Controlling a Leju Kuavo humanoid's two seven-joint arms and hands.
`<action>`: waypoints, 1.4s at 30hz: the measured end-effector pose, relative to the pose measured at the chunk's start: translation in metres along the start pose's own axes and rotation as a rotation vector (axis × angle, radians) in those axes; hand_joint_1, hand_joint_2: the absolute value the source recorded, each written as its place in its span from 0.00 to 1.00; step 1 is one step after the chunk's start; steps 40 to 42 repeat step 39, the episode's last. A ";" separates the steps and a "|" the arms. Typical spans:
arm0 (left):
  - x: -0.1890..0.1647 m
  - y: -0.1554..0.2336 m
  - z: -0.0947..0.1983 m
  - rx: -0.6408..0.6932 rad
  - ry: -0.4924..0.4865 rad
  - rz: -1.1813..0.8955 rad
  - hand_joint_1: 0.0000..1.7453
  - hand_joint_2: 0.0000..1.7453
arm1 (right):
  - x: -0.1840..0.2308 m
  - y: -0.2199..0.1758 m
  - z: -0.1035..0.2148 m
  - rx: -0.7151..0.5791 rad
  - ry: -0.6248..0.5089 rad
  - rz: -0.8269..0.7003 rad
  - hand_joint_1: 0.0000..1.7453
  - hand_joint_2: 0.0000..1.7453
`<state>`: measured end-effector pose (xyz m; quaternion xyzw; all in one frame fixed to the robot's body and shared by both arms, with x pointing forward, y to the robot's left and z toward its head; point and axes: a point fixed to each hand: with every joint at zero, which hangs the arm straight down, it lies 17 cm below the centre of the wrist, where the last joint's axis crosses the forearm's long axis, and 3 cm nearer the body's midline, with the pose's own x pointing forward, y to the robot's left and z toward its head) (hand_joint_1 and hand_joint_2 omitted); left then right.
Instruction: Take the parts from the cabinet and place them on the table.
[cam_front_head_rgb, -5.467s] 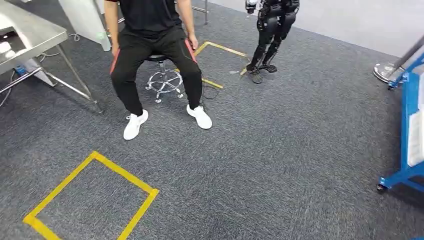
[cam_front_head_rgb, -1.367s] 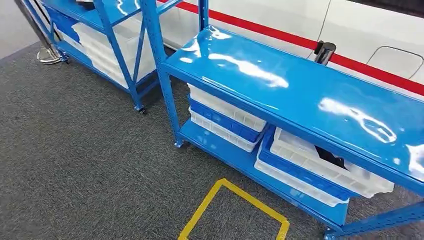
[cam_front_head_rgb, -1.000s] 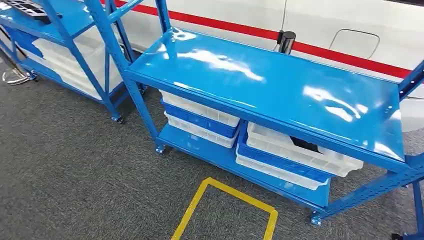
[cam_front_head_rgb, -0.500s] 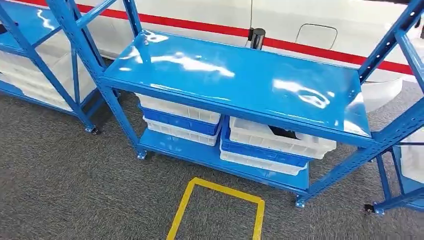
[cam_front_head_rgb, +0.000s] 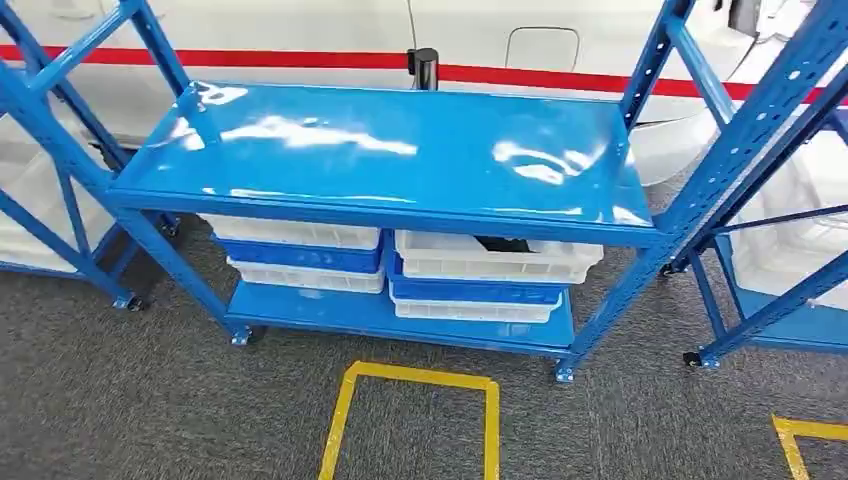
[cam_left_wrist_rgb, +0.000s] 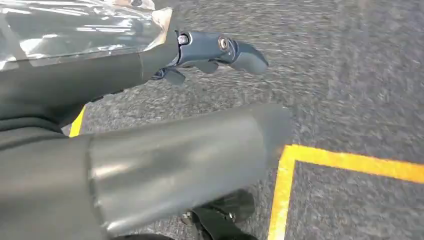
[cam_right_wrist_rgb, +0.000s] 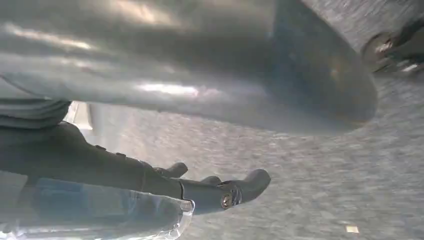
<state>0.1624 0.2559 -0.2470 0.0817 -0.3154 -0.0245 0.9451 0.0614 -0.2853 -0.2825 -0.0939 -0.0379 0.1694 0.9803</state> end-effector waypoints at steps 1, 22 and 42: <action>-0.002 0.000 0.001 -0.001 0.003 -0.001 0.00 0.00 | 0.001 0.000 0.000 0.000 -0.001 0.000 0.00 0.00; -0.003 0.000 0.002 -0.004 -0.003 -0.010 0.00 0.00 | -0.006 -0.002 0.000 -0.018 0.025 0.031 0.00 0.00; -0.003 0.000 0.001 -0.003 -0.004 -0.011 0.00 1.00 | -0.004 -0.002 0.000 -0.019 0.022 0.033 0.00 0.00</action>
